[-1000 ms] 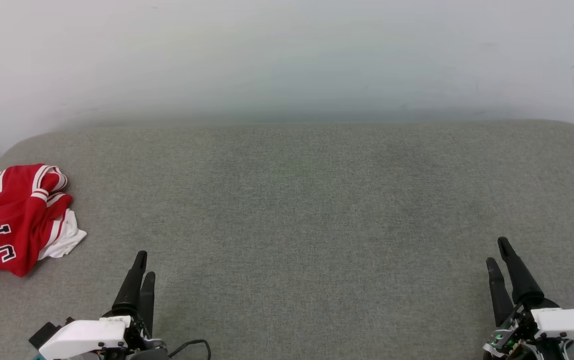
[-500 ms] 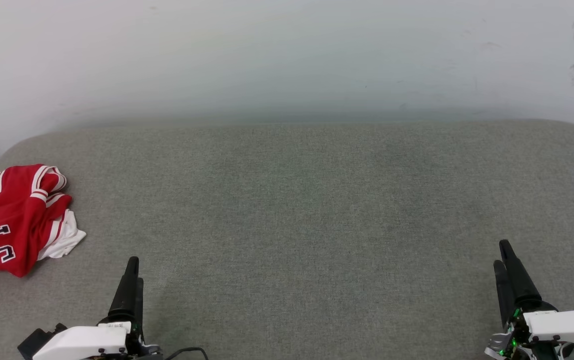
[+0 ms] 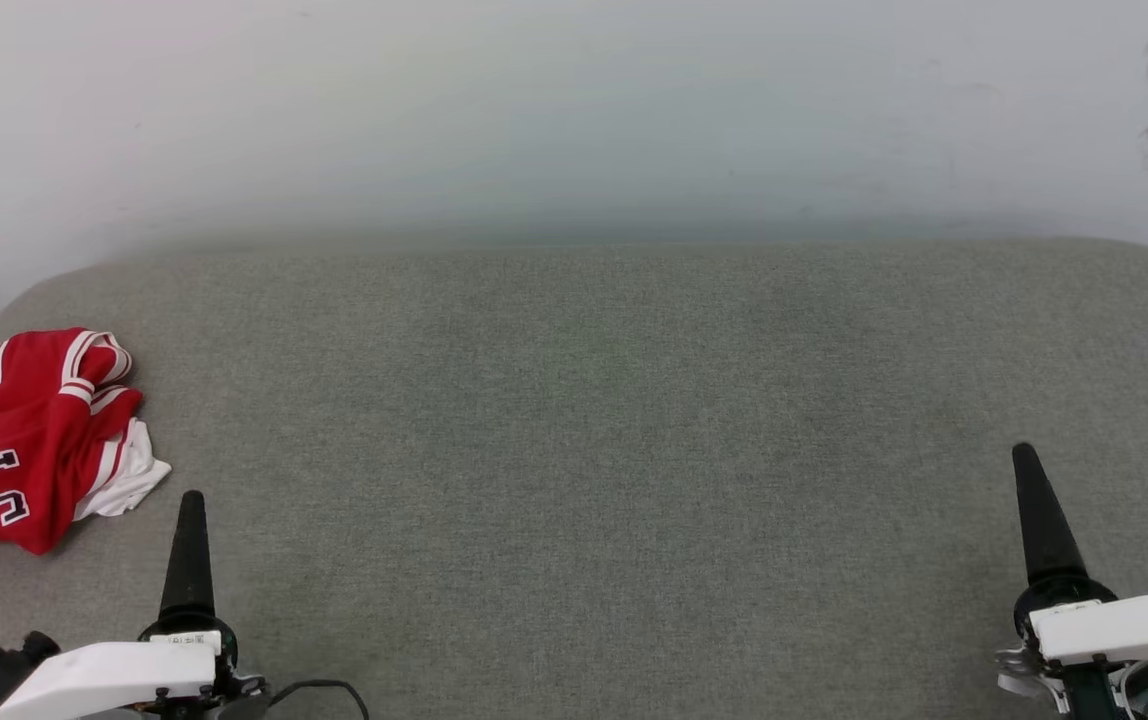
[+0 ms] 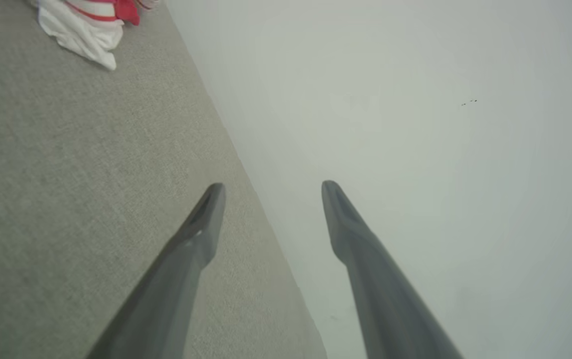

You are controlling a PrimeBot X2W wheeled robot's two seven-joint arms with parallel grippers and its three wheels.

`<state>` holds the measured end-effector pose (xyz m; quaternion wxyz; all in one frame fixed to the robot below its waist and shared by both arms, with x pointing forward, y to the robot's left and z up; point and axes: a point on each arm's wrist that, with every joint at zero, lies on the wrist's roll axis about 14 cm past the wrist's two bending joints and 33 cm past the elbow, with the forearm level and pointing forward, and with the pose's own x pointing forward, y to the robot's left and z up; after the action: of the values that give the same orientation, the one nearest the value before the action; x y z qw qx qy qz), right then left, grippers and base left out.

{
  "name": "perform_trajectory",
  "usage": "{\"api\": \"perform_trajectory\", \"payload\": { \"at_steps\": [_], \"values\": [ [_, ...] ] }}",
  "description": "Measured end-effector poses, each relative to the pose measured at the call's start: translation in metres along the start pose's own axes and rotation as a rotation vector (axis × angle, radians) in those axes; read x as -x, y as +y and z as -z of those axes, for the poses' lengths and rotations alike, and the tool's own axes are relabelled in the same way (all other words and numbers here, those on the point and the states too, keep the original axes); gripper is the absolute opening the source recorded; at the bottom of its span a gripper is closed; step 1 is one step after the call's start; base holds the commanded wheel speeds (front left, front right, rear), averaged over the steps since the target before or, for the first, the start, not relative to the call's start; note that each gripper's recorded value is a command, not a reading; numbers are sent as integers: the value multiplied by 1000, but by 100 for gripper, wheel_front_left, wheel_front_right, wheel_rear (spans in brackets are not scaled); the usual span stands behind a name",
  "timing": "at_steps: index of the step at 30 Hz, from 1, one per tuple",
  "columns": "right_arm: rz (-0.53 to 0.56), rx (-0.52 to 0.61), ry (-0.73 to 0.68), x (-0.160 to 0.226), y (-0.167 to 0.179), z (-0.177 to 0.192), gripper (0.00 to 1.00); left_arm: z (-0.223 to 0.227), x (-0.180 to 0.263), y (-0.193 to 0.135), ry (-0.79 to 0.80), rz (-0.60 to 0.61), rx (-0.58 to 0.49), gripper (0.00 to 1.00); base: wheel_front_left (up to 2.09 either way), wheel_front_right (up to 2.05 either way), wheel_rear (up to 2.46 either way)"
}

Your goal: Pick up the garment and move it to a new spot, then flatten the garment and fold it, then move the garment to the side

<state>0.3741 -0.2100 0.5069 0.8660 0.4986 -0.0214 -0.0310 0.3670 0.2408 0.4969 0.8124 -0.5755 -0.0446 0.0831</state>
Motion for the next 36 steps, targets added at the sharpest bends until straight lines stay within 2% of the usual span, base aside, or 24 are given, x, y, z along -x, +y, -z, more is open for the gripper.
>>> {"api": "perform_trajectory", "payload": {
  "at_steps": [8,11,16,36],
  "values": [
    [-95,249,-25,-3,29,-5,100,-1,-1,-28,-16,68,-220,100,0,0,0],
    [-114,298,-31,-2,35,-5,100,5,0,-44,-10,119,-286,100,0,0,0],
    [-147,398,-35,-1,44,-2,100,11,3,-50,-5,143,-325,100,0,0,0],
    [-213,709,-73,4,59,1,100,56,14,-92,12,304,-758,100,0,0,0]
  ]
}}
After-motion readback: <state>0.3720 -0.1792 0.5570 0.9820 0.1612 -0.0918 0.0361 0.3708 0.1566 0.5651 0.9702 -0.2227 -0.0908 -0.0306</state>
